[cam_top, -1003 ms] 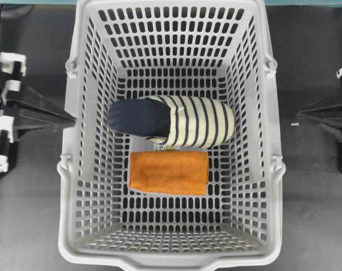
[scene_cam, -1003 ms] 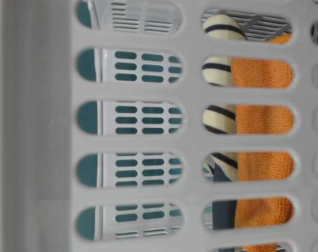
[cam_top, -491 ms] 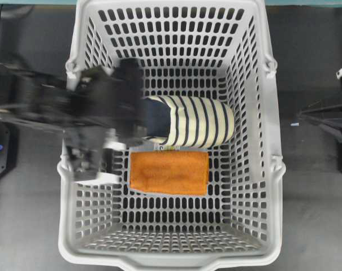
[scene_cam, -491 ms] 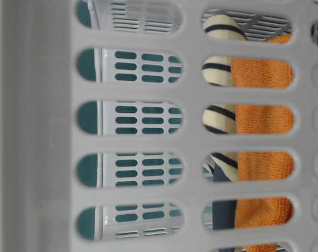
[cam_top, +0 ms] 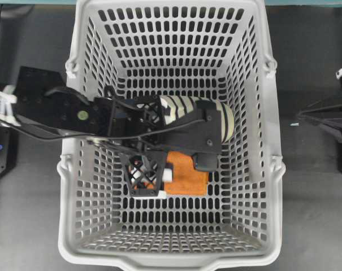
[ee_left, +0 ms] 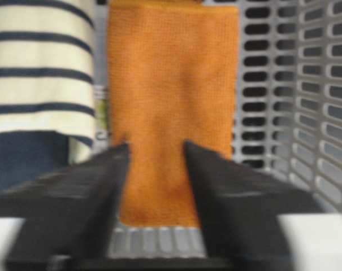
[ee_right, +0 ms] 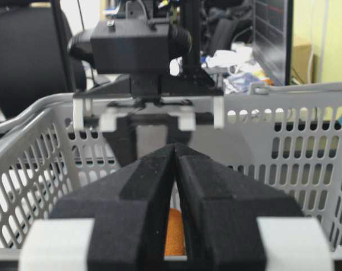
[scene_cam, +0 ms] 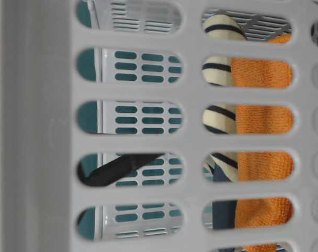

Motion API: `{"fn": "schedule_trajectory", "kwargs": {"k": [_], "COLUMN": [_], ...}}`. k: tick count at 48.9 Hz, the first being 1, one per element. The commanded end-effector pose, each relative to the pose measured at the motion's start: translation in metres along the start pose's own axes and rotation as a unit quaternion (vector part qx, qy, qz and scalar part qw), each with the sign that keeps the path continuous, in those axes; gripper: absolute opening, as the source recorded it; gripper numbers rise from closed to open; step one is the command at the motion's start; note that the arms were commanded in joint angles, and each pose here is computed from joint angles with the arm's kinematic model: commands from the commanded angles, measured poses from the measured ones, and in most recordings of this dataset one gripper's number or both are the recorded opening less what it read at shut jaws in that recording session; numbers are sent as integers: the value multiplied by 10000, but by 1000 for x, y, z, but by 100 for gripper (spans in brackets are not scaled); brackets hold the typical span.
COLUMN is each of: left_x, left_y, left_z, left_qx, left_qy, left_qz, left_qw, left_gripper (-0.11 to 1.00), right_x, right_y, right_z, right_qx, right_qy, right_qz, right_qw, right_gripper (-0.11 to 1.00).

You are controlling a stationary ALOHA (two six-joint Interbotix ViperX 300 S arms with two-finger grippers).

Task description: Pick up the orange cloth from the shopping basket with the left arm.

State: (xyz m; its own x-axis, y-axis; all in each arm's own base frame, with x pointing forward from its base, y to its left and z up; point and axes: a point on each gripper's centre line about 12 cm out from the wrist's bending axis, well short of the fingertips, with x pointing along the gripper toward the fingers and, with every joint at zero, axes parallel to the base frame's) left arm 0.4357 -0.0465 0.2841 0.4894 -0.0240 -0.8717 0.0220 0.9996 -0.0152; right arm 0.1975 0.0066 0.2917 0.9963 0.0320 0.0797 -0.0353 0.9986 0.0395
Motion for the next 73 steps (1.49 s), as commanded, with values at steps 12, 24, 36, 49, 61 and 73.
{"fn": "schedule_trajectory", "kwargs": {"k": [12,24,36,49,61,73], "left_x": [31,72,80,76,44,-20], "left_y": [-10,-14,-11,-11,-4,11], "left_z": [0,-24,-42,-39,-14,19], "left_qx": [161,154,136,195,146,-36], "left_qy": [77,429,490,391,-53,-248], "left_qz": [-36,-34,-24,-38,-29,69], "left_qw": [9998,9990,9987,9990,9999,9997], "left_gripper": [91,90,90,71,15,15], "right_x": [1,0,-1,-1,-1,-2], "right_y": [-2,-2,-3,-3,-5,-5], "right_z": [2,-1,-4,-6,-7,-8], "right_qx": [40,40,40,39,36,43], "right_qy": [-33,5,43,66,72,86], "right_qz": [-64,-65,-67,-83,-122,-130], "right_qw": [10000,10000,10000,9999,9999,9999], "right_gripper": [0,0,0,0,0,0]}}
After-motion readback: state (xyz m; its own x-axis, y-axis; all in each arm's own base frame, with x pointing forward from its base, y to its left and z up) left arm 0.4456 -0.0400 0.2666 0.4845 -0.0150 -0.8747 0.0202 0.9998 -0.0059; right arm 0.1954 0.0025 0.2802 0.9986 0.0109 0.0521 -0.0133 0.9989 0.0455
